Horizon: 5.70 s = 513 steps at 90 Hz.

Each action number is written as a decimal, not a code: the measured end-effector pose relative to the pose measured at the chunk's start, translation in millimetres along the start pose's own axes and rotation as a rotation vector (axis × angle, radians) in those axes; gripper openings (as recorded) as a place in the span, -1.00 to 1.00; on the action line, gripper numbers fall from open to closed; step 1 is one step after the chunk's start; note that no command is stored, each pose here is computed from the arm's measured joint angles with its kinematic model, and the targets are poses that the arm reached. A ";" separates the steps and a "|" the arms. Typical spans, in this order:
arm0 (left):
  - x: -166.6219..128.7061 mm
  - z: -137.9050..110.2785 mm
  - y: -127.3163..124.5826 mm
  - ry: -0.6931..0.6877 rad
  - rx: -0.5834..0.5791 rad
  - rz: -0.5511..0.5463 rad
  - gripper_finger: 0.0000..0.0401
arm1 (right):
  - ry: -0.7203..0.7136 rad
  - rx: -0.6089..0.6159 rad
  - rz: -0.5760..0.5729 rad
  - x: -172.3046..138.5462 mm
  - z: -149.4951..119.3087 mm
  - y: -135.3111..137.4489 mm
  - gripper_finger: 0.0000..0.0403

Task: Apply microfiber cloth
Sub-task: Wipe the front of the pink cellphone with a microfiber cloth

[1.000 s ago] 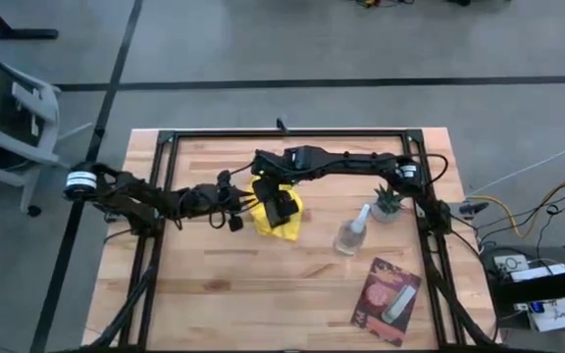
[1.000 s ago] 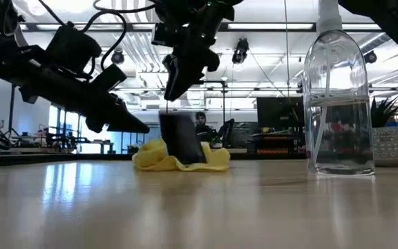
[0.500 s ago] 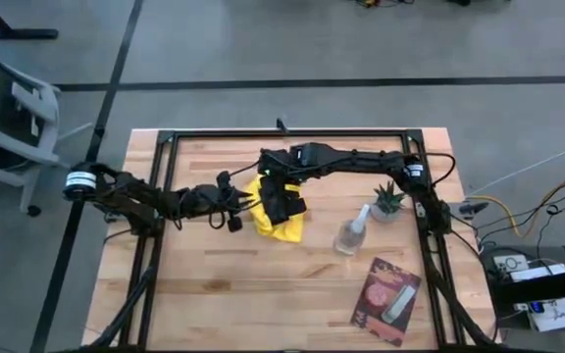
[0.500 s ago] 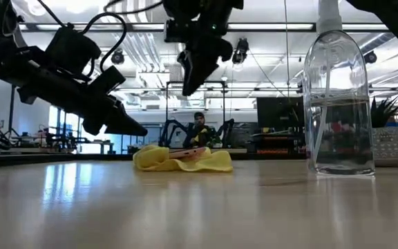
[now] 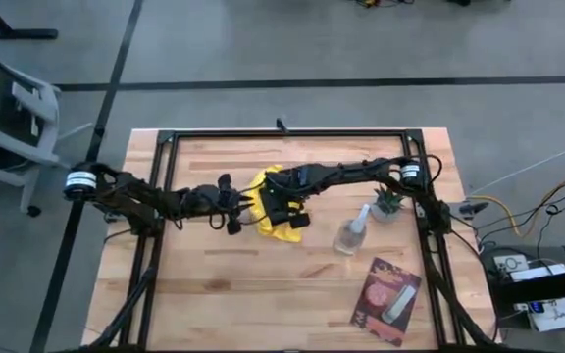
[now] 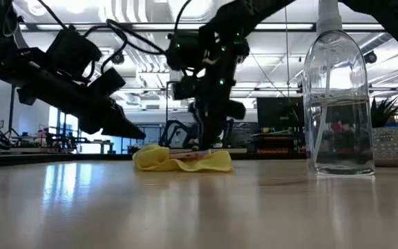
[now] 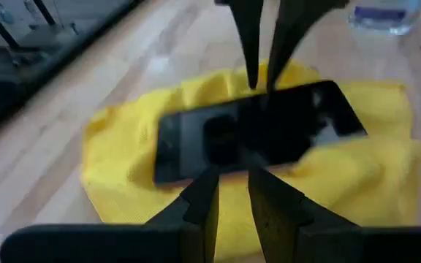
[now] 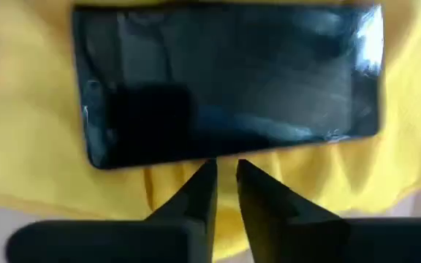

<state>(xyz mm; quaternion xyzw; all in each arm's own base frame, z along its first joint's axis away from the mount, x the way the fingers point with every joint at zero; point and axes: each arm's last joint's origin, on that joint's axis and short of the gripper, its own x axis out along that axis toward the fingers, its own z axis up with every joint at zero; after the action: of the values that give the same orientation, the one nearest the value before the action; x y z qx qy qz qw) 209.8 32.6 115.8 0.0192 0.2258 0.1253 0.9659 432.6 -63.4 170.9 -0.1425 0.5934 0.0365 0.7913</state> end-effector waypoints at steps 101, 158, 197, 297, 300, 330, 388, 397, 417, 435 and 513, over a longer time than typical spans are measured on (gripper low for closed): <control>-3.4 -38.4 34.2 0.433 -0.145 0.403 -0.71 | -0.157 0.044 -0.122 -60.5 10.4 16.8 -1.00; -12.4 -24.5 -41.5 0.313 -0.148 -0.139 -0.71 | -0.245 0.041 -0.032 -16.1 6.1 52.1 -1.00; 11.3 4.7 -63.0 0.274 -0.007 -0.227 -0.71 | -0.265 -0.008 0.000 -15.1 6.3 55.8 -0.57; -18.9 -28.6 -30.0 0.291 -0.134 0.125 -0.71 | -0.326 0.298 0.005 23.8 13.5 42.9 0.93; -17.8 -28.9 -30.3 0.287 -0.135 0.124 -0.71 | -0.321 0.288 -0.014 24.6 13.2 42.7 0.93; -16.0 -29.3 -31.0 0.281 -0.137 0.118 -0.71 | -0.293 0.228 -0.075 31.4 11.8 42.5 0.88; -20.8 -40.3 -30.2 0.304 -0.146 0.089 -0.70 | -0.332 0.220 -0.145 -24.1 11.8 35.4 0.67; -23.5 -45.4 -28.9 0.328 -0.180 0.104 -0.70 | -0.327 0.230 -0.145 -46.2 7.0 32.9 0.64; -26.9 -47.3 -26.9 0.343 -0.211 0.153 -0.70 | -0.250 0.259 -0.255 -86.2 -10.6 27.3 0.64; -19.1 -6.1 -33.9 0.088 -0.079 -0.002 -0.70 | -0.257 0.289 -0.257 -108.9 -18.9 25.7 0.62; 100.1 1.4 -43.4 0.091 0.057 0.064 -0.07 | -0.136 0.487 -0.242 -58.8 -53.9 14.1 0.64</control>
<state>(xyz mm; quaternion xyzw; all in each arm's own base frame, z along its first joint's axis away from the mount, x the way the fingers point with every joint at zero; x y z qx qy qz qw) 307.3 15.7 69.8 0.0483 0.2724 0.1506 0.9491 362.1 -57.8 210.4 -0.0152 0.5087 -0.1924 0.8390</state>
